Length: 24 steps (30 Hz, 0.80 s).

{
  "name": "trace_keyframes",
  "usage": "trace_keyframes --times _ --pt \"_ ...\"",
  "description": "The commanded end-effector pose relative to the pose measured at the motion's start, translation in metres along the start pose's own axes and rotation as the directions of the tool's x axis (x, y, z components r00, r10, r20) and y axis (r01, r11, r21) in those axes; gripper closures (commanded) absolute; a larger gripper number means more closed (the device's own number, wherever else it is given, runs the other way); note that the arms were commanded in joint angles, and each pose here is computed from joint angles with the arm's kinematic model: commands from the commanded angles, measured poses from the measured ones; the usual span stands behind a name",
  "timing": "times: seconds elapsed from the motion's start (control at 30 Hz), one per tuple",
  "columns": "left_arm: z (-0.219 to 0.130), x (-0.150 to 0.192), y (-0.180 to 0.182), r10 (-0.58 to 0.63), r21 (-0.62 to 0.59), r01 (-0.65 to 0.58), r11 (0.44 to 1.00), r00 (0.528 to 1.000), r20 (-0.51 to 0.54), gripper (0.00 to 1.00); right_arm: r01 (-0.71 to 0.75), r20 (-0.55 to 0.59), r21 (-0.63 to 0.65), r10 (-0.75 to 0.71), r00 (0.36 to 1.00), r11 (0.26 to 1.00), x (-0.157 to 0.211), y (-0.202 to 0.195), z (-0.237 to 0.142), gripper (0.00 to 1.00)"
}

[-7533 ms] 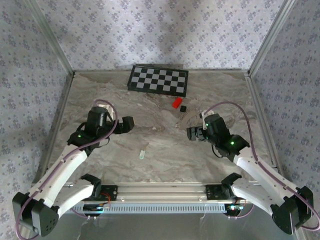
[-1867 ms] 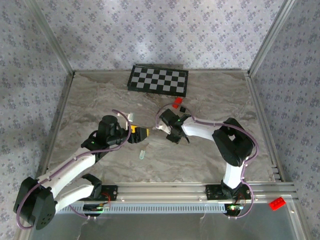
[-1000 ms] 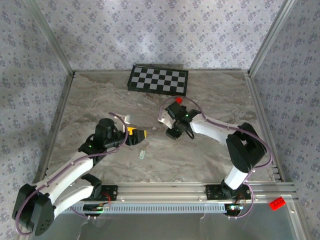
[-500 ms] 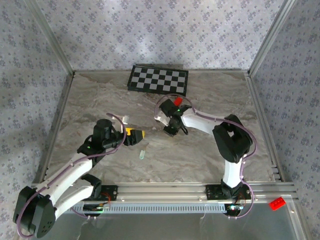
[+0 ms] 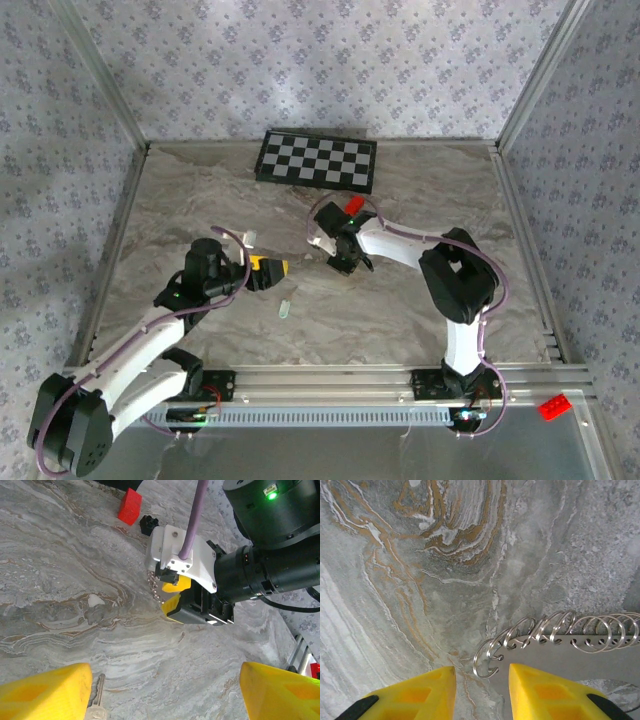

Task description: Put the keys on the keyring

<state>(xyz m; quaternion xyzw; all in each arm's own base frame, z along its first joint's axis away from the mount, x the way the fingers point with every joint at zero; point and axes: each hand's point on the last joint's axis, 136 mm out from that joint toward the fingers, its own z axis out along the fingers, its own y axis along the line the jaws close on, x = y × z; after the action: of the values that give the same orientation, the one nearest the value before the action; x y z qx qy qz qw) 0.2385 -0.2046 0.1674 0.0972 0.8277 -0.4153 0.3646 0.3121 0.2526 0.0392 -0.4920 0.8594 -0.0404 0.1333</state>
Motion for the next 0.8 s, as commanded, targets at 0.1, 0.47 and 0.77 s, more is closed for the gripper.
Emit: trace_keyframes --times 0.1,0.47,0.77 --pt "-0.004 -0.007 -0.009 0.009 0.042 -0.01 0.999 1.0 0.028 0.23 0.007 -0.055 0.007 -0.006 0.998 1.0 0.001 0.002 0.008 0.67" --pt "-0.005 -0.008 -0.007 0.008 0.037 -0.009 0.999 0.999 0.033 0.23 0.037 -0.109 0.058 -0.03 0.994 0.998 0.01 -0.002 0.015 0.74" --pt "-0.006 -0.008 -0.007 0.008 0.033 -0.01 0.999 0.999 0.035 0.23 0.042 -0.102 0.076 -0.034 0.994 0.996 0.007 -0.004 0.013 0.87"
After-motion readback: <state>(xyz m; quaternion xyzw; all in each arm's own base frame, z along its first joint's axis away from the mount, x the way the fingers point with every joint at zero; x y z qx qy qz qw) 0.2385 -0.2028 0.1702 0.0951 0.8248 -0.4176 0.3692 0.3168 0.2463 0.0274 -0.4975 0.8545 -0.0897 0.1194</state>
